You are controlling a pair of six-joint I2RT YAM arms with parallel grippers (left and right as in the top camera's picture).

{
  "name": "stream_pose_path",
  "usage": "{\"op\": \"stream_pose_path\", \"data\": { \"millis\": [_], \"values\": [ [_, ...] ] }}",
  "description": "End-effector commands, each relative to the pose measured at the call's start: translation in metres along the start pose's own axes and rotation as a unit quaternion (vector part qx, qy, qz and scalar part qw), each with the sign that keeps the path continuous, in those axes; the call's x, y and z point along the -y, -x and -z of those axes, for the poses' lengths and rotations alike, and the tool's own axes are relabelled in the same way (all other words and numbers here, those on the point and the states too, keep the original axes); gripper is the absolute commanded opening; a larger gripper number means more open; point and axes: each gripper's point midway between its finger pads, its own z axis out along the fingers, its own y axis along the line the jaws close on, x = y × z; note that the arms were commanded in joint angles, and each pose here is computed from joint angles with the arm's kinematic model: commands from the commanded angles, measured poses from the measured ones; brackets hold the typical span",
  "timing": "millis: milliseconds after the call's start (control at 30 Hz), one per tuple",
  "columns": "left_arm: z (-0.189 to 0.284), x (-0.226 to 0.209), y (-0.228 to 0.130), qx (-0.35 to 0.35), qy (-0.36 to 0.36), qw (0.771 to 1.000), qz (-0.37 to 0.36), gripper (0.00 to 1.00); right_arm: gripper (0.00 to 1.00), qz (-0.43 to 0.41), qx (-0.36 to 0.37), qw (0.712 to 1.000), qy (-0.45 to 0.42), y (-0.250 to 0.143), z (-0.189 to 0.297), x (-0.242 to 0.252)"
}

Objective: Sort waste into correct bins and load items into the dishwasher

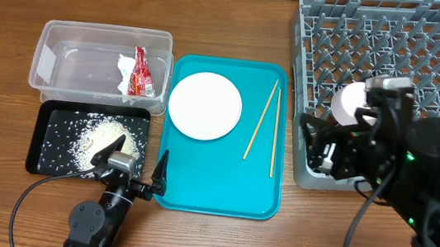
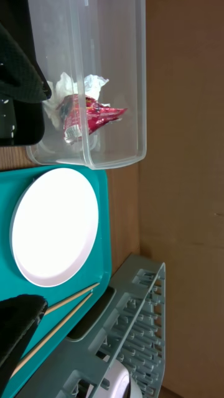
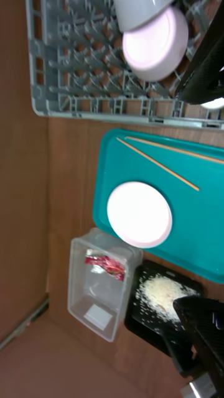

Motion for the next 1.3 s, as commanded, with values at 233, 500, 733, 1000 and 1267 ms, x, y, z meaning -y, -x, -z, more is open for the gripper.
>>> {"op": "stream_pose_path", "data": {
  "millis": [233, 500, 733, 1000, 1267],
  "values": [
    [0.000, 0.001, 0.000, 0.002, -0.003, 1.000, -0.002, 1.00, 1.00, 0.004, 0.027, 1.000, -0.011, 0.010, 0.013, 0.004],
    [0.000, 0.001, 0.000, 0.002, -0.003, 1.000, -0.002, 1.00, 1.00, -0.001, -0.005, 0.999, 0.047, 0.003, 0.003, -0.016],
    [0.000, 0.001, 0.000, 0.002, -0.003, 1.000, -0.002, 1.00, 1.00, -0.033, -0.081, 0.979, 0.182, -0.014, -0.051, -0.071],
    [0.000, 0.001, 0.000, 0.002, -0.003, 1.000, -0.002, 1.00, 0.86, -0.064, -0.235, 0.968, 0.064, -0.094, -0.209, -0.053],
    [0.000, 0.001, 0.000, 0.002, -0.003, 1.000, -0.002, 1.00, 0.67, -0.105, -0.276, 0.953, -0.072, -0.158, -0.312, 0.007]
  ]
}}
